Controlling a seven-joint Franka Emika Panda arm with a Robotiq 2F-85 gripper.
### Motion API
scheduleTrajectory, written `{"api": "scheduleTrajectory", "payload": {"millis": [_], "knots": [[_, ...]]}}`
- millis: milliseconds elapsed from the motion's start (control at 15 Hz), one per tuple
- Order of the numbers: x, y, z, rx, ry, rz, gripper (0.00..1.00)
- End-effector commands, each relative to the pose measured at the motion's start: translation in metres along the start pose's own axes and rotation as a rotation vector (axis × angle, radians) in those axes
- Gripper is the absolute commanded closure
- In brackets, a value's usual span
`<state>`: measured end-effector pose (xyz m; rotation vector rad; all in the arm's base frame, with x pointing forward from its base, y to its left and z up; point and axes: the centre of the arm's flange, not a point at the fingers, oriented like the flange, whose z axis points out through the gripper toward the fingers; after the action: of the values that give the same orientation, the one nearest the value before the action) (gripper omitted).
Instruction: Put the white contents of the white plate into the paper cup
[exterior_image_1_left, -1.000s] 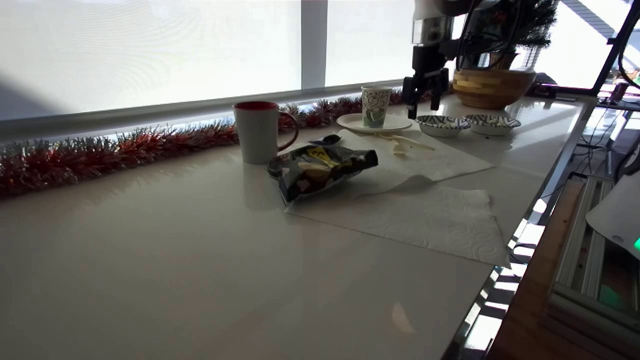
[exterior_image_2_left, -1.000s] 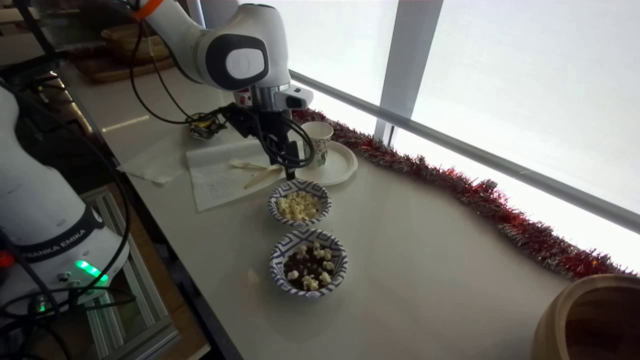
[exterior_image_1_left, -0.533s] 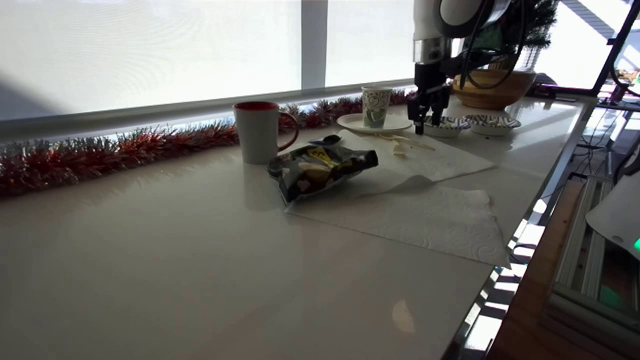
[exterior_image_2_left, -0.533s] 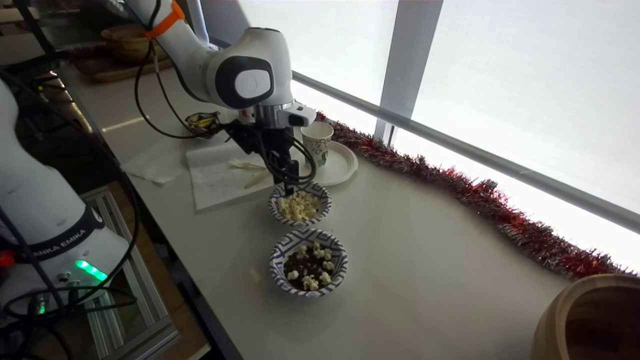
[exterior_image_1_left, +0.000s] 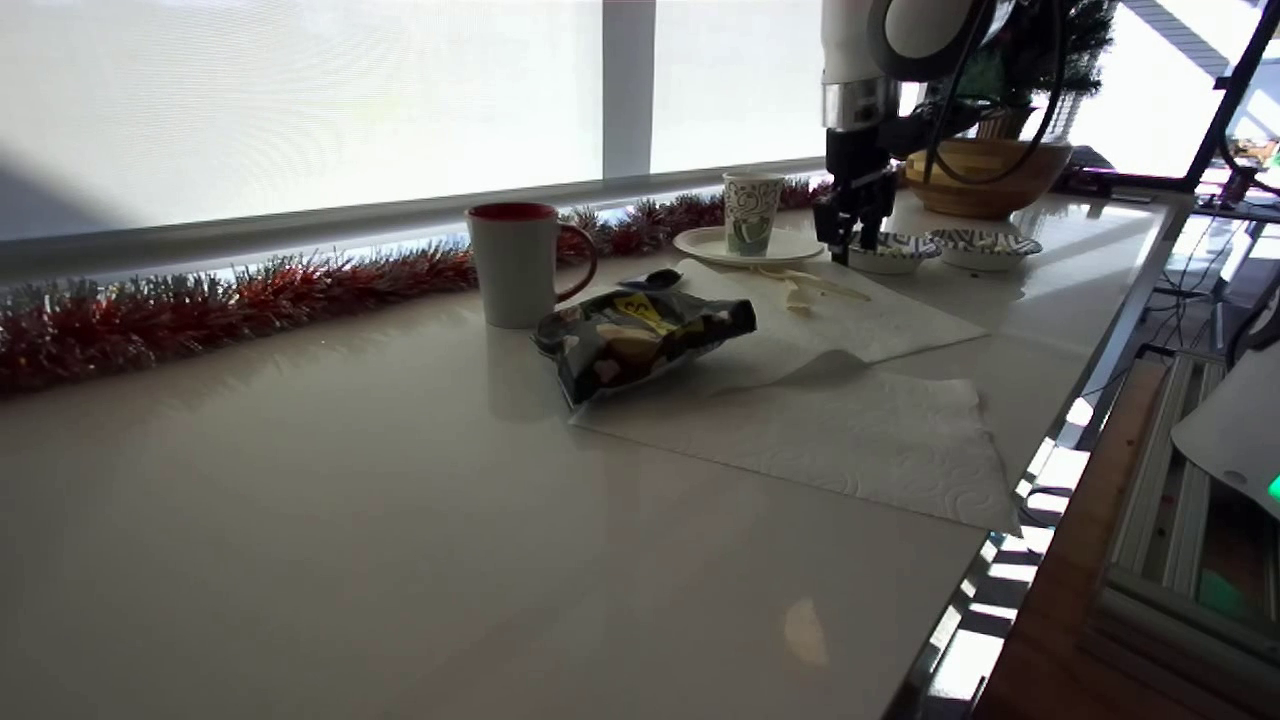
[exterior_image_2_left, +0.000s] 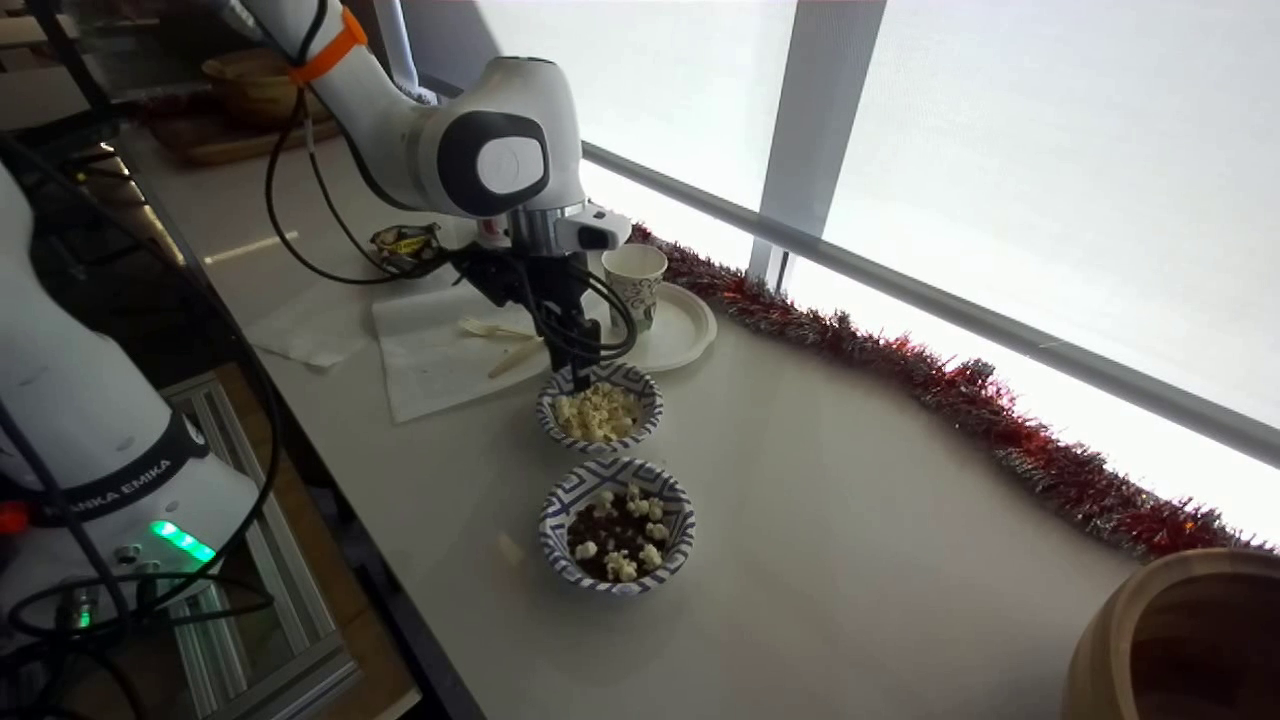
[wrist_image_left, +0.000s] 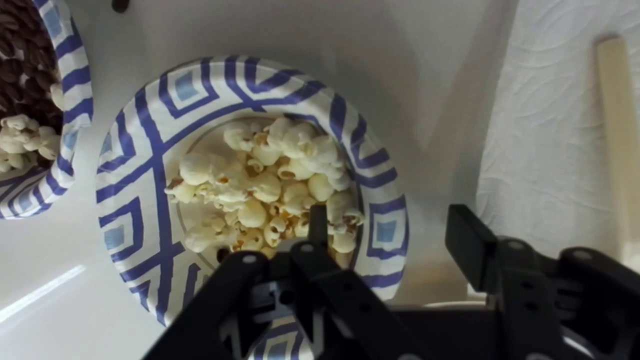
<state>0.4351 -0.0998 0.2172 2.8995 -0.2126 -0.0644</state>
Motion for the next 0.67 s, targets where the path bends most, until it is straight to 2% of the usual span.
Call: {"api": "scheduleTrajectory", "payload": {"millis": [0,333,400,467,600], "knots": [[-0.002,-0.007,-0.002,-0.053,0.036,-0.029,0.4],[-0.003,-0.016,0.0,-0.104,0.061,-0.086,0.54],[-0.002,-0.017,0.001,-0.111,0.067,-0.094,0.61],[-0.003,-0.018,0.0,-0.119,0.074,-0.105,0.58],[-0.003,-0.019,0.001,-0.128,0.076,-0.116,0.64]]}}
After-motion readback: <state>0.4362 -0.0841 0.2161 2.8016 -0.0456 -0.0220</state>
